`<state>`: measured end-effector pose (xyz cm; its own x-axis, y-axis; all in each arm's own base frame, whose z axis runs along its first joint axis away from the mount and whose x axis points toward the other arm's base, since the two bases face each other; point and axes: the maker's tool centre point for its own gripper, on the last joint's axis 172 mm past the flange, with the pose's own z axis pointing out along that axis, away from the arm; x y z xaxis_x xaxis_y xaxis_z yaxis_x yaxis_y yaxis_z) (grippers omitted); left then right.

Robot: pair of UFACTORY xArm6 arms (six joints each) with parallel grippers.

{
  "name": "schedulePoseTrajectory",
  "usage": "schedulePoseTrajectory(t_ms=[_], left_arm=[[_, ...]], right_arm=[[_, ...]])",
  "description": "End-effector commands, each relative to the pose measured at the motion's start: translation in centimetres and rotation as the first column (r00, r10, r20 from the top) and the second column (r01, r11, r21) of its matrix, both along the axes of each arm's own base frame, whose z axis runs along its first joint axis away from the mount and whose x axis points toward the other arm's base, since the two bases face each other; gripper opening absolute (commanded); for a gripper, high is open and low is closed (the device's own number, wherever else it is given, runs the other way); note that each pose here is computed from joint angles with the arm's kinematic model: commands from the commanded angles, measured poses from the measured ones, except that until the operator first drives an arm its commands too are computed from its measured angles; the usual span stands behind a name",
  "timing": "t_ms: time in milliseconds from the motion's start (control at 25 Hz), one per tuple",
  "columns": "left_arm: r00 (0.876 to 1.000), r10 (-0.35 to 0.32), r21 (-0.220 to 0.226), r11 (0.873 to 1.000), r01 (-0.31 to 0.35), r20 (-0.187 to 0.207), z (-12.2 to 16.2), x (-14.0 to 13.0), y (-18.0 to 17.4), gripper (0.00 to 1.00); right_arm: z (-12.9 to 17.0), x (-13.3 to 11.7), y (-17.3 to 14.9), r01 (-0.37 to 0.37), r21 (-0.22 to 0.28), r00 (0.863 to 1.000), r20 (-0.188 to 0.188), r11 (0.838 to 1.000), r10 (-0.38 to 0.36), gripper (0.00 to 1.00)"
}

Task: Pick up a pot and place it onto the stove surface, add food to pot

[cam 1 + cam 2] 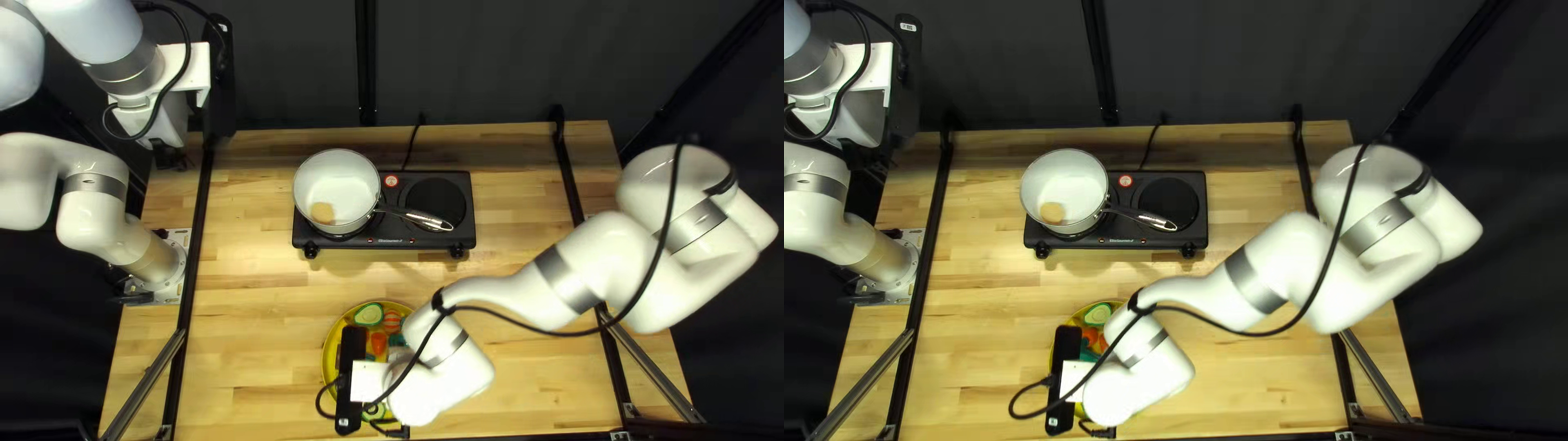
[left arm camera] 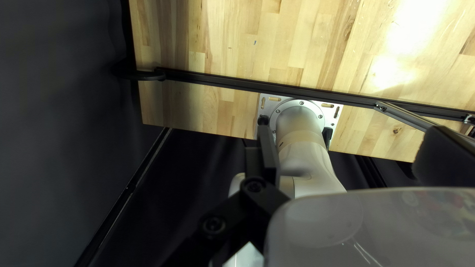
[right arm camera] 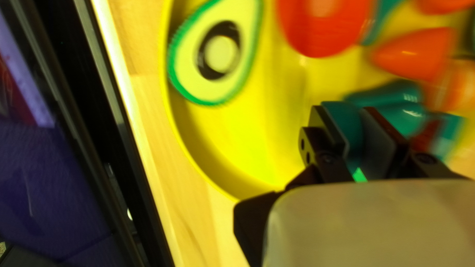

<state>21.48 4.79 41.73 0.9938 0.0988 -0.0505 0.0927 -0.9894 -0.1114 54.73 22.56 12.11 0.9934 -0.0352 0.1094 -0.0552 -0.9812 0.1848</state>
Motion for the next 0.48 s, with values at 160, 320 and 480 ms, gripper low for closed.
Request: schedulePoseTrajectory(t_ms=[160,320,480], left_arm=[[1.000,0.000,0.000,1.000,0.000,0.000,0.0,0.0,0.0,1.00],[1.000,0.000,0.000,1.000,0.000,0.000,0.0,0.0,0.0,1.00],[1.000,0.000,0.000,1.000,0.000,0.000,0.0,0.0,0.0,1.00]], right_arm=[[6.4,1.5,-11.0,-0.003,0.013,1.000,0.030,1.000,0.003,0.00],[8.3,2.7,-17.3,-0.007,0.019,0.999,0.040,1.000,0.006,0.00],[10.0,3.8,-23.1,-0.004,0.045,0.999,0.054,0.999,0.001,0.00]])
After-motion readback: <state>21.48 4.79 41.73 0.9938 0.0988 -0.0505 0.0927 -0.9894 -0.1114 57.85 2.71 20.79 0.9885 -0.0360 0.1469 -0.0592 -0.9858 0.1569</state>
